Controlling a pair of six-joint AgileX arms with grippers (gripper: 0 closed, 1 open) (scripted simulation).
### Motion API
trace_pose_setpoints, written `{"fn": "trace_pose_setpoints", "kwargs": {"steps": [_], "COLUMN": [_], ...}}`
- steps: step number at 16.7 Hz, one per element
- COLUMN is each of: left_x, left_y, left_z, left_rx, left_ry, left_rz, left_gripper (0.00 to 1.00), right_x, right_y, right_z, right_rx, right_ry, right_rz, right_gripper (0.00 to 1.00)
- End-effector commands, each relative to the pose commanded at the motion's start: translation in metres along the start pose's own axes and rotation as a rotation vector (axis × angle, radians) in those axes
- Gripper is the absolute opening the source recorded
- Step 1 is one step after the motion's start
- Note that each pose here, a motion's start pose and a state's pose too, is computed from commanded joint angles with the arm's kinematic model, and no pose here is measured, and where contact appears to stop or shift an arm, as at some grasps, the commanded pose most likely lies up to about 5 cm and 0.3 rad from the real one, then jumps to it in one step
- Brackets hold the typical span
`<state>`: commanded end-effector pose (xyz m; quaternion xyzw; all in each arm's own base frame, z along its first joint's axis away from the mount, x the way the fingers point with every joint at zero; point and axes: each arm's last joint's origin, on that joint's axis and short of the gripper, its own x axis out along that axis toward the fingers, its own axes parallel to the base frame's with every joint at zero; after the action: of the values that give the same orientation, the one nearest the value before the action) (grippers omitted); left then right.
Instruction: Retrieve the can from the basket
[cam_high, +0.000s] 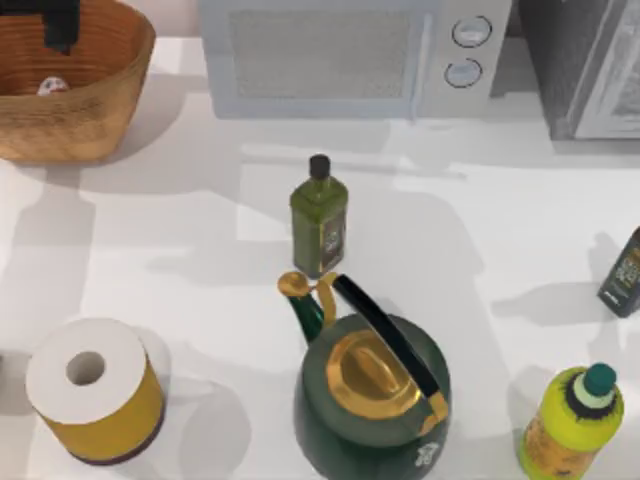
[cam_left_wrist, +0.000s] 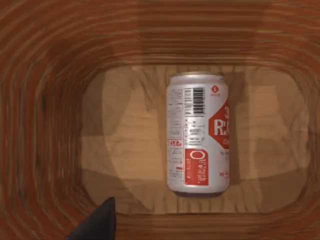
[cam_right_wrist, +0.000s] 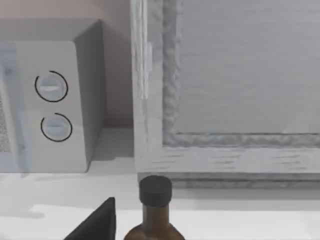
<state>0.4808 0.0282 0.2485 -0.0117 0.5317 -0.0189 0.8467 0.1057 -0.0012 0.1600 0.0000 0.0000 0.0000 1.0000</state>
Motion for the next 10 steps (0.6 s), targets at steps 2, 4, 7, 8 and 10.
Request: {"fn": "trace_pose_setpoints", "kwargs": {"steps": [2, 4, 7, 8, 10], "left_x": [0.032, 0.056, 0.072, 0.072, 0.072], "left_y": [0.005, 0.008, 0.010, 0.010, 0.010], "left_z": [0.006, 0.007, 0.007, 0.007, 0.007], "left_rx": [-0.002, -0.003, -0.003, -0.003, -0.003], "left_ry": [0.066, 0.112, 0.145, 0.145, 0.145], "left_rz": [-0.004, -0.008, -0.010, -0.010, -0.010], "left_gripper": [1.00, 1.00, 1.00, 1.00, 1.00], "right_x": [0.000, 0.000, 0.000, 0.000, 0.000], "right_y": [0.000, 0.000, 0.000, 0.000, 0.000], "right_z": [0.000, 0.000, 0.000, 0.000, 0.000], "right_rx": [0.000, 0.000, 0.000, 0.000, 0.000], "right_ry": [0.000, 0.000, 0.000, 0.000, 0.000], "right_rz": [0.000, 0.000, 0.000, 0.000, 0.000], "right_gripper": [1.00, 1.00, 1.00, 1.00, 1.00]}}
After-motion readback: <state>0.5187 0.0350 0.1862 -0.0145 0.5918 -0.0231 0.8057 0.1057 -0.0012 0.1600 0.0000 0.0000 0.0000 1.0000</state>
